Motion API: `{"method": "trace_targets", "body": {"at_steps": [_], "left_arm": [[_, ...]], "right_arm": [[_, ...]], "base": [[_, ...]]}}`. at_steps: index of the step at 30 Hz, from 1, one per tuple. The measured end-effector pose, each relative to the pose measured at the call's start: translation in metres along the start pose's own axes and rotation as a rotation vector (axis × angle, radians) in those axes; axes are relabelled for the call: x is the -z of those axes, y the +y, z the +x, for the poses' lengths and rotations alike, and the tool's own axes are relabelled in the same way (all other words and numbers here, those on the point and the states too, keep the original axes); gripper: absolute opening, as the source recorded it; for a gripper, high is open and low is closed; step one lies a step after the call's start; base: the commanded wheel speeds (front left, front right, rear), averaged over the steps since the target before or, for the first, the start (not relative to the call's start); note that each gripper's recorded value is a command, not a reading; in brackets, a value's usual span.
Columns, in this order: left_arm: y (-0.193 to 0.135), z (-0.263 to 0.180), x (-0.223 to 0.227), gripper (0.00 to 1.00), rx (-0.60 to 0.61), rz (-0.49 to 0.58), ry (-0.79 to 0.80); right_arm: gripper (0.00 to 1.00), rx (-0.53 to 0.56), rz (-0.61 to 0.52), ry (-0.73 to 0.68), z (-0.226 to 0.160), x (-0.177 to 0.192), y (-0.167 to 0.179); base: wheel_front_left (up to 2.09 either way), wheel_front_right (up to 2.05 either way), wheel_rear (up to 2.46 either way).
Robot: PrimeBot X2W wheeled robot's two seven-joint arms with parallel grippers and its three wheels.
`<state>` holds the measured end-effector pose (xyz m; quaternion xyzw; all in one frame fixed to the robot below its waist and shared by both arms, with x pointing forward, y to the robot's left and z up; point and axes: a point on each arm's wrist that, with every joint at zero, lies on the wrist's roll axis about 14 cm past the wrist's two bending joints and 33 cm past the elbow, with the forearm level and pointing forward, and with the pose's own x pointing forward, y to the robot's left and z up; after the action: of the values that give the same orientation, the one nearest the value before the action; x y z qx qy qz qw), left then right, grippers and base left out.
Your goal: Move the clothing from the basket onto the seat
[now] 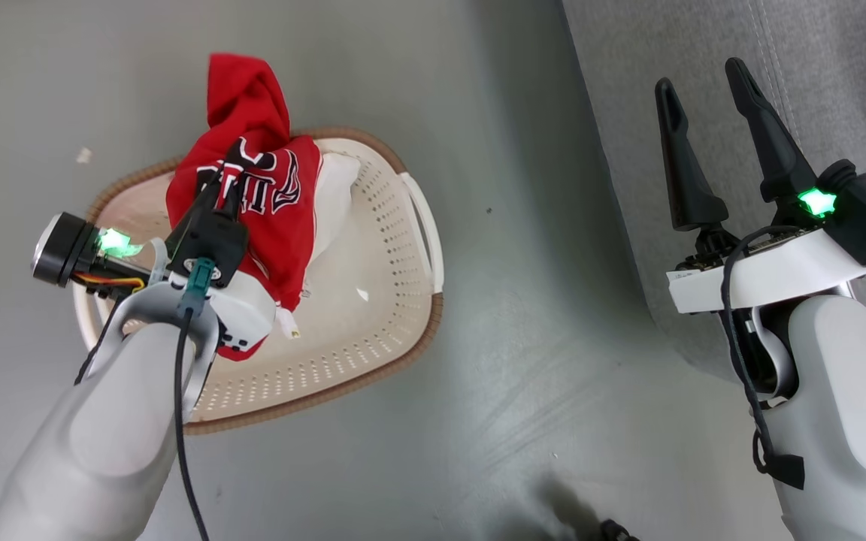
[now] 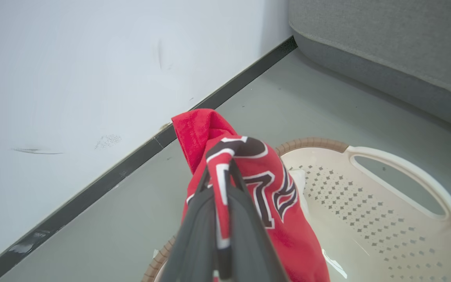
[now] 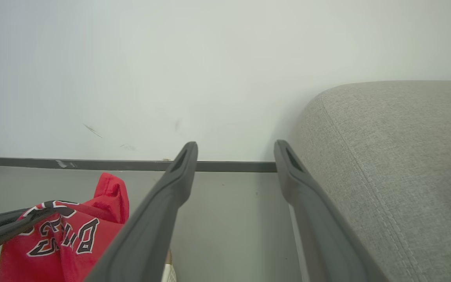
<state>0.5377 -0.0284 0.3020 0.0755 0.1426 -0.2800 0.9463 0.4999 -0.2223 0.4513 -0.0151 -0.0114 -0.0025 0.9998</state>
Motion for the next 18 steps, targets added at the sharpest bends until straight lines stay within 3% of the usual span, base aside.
{"method": "trace_targets", "body": {"at_steps": [18], "left_arm": [[0.032,-0.061,-0.096,0.00,-0.105,-0.029,-0.232]], "right_arm": [[1.00,-0.114,-0.026,-0.067,-0.004,-0.039,0.030]], "base": [[0.00,0.00,0.00]]}}
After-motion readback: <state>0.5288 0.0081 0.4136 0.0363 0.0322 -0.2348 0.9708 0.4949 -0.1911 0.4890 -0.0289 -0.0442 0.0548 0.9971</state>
